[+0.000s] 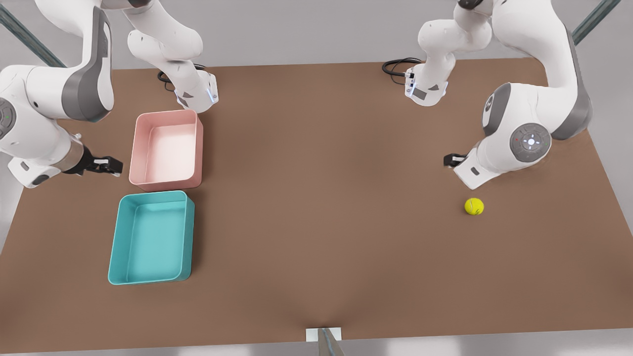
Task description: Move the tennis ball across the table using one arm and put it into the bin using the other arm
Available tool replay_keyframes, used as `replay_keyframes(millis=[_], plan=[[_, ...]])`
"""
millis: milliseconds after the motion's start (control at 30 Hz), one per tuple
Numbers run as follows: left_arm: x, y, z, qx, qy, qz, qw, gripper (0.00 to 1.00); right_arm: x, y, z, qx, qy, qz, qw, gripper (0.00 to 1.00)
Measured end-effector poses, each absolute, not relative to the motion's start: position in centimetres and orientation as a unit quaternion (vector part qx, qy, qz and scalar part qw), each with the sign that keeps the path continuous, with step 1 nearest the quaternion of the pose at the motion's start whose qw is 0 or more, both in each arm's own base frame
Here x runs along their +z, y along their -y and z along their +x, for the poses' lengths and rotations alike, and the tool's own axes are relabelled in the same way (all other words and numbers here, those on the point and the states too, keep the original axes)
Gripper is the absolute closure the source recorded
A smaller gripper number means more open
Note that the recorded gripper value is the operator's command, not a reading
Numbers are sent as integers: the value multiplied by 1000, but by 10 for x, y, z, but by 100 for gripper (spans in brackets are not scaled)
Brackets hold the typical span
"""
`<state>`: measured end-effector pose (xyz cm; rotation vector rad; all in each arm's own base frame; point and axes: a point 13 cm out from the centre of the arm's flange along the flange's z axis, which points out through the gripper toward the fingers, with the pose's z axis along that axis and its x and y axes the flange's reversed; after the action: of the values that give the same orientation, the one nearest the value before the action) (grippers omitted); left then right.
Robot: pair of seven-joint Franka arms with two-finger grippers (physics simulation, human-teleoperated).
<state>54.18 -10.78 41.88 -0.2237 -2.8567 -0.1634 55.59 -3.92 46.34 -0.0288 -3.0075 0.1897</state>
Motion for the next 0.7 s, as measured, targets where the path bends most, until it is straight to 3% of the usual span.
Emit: replay_keyframes(millis=[133,167,200,233,367,500,700], plan=[[421,109,546,-48,989,-66,122,0,461,39,562,63,996,-9,58,0],[419,108,547,-46,990,-63,121,15,456,40,564,63,996,-9,62,0],[417,108,549,-45,990,-62,121,50,448,40,567,63,996,-8,70,0],[410,106,551,-46,989,-63,125,78,441,39,570,64,995,-7,75,0],[331,14,587,-75,981,-75,160,79,435,36,591,36,997,-15,74,0],[262,-36,611,-73,964,-205,153,79,412,-10,598,34,995,22,94,0],[158,-109,581,-26,901,-405,153,79,409,-25,598,46,993,36,99,0]])
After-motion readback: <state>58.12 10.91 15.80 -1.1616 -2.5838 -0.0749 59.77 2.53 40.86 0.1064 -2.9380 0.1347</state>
